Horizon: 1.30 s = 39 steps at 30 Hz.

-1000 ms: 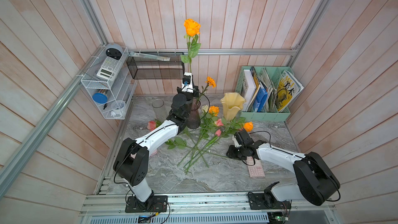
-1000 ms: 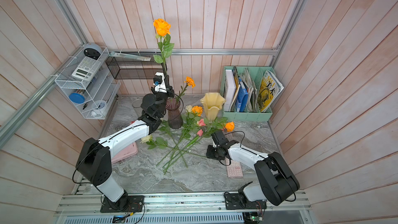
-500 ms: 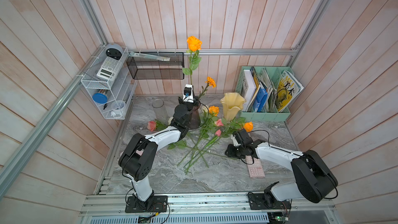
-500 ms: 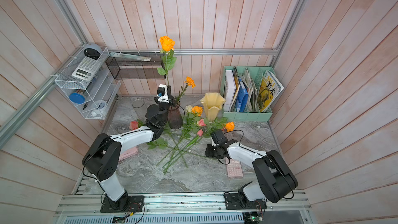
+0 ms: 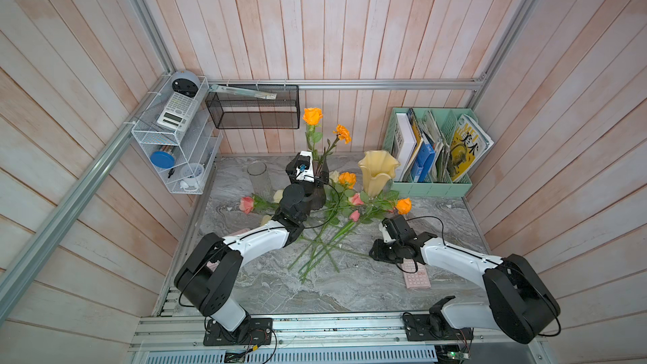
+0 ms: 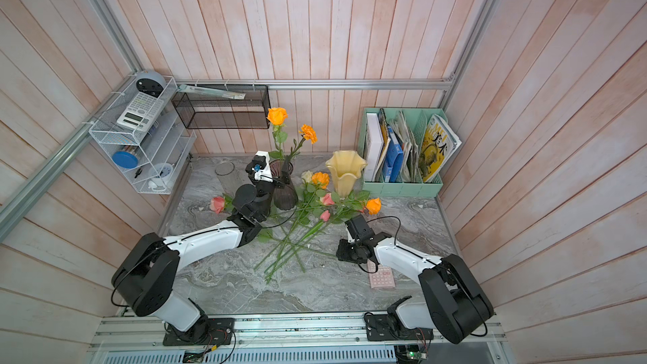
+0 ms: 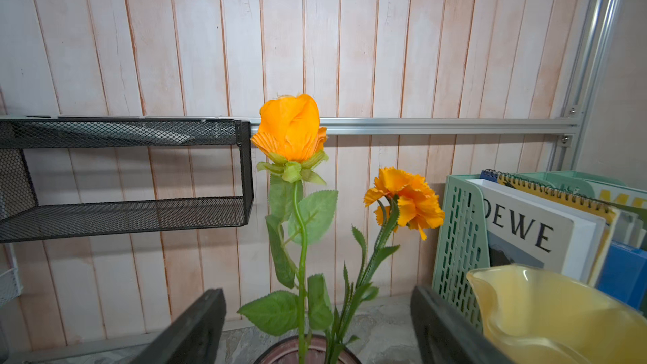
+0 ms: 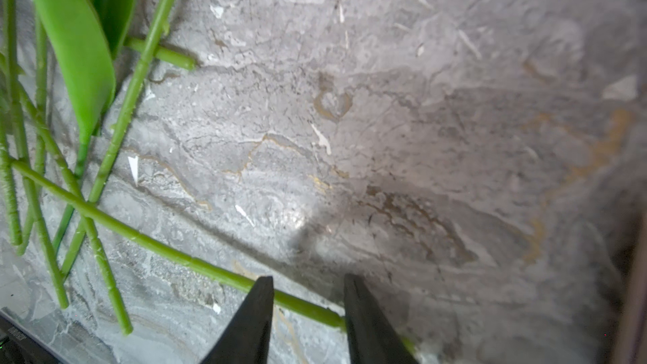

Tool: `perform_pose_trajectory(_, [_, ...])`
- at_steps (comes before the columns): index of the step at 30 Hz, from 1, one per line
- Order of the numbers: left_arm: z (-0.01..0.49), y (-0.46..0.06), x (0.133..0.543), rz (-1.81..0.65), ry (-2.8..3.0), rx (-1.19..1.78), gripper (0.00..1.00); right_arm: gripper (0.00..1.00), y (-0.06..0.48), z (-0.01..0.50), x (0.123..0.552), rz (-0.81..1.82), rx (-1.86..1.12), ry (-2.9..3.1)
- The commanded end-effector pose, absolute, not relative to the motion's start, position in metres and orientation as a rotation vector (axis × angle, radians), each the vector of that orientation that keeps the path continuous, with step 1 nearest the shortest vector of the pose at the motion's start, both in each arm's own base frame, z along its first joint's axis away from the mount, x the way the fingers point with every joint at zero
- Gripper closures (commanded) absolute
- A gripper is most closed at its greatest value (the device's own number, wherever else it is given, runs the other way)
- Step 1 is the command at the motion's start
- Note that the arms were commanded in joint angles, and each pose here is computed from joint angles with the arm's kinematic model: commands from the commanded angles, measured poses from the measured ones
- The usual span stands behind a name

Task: Arrange the flowers in different vases according to their colors
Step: Insert the flower into the vase, then pick up the flower at the center of the board.

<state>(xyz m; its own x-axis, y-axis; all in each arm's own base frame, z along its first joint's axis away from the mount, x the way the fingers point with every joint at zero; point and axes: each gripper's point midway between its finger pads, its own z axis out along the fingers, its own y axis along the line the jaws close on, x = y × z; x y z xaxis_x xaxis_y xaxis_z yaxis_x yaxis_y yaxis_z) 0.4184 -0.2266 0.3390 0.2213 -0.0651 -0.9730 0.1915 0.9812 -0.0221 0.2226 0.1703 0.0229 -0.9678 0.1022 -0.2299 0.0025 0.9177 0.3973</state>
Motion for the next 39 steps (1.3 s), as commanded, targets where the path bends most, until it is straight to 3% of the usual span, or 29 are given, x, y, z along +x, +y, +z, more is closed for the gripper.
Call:
perform_pose_trajectory(1, [0.325,-0.224,0.404,-0.163,1.496,0.113,0.03,0.6,0.161,0.019,0.213,0.545,0.109,2.857])
perform_pose_trajectory(8, [0.274,-0.216,0.342,-0.242,1.696,0.169,0.01,0.6,0.163,0.019,0.212,0.568,0.106,2.854])
perform_pose_trajectory(15, [0.203,-0.249,0.301,-0.311,1.957,0.498,0.02,0.6,0.163,0.021,0.211,0.578,0.097,2.848])
perform_pose_trajectory(23, [0.151,-0.285,0.309,-0.31,2.102,0.687,0.04,0.6,0.158,0.026,0.207,0.566,0.104,2.834])
perform_pose_trajectory(28, [0.119,-0.286,0.327,-0.188,2.197,0.721,0.06,0.6,0.151,0.032,0.203,0.536,0.104,2.827])
perform_pose_trajectory(39, [0.073,-0.283,0.346,-0.195,2.383,0.706,0.21,0.6,0.142,0.034,0.199,0.517,0.139,2.817])
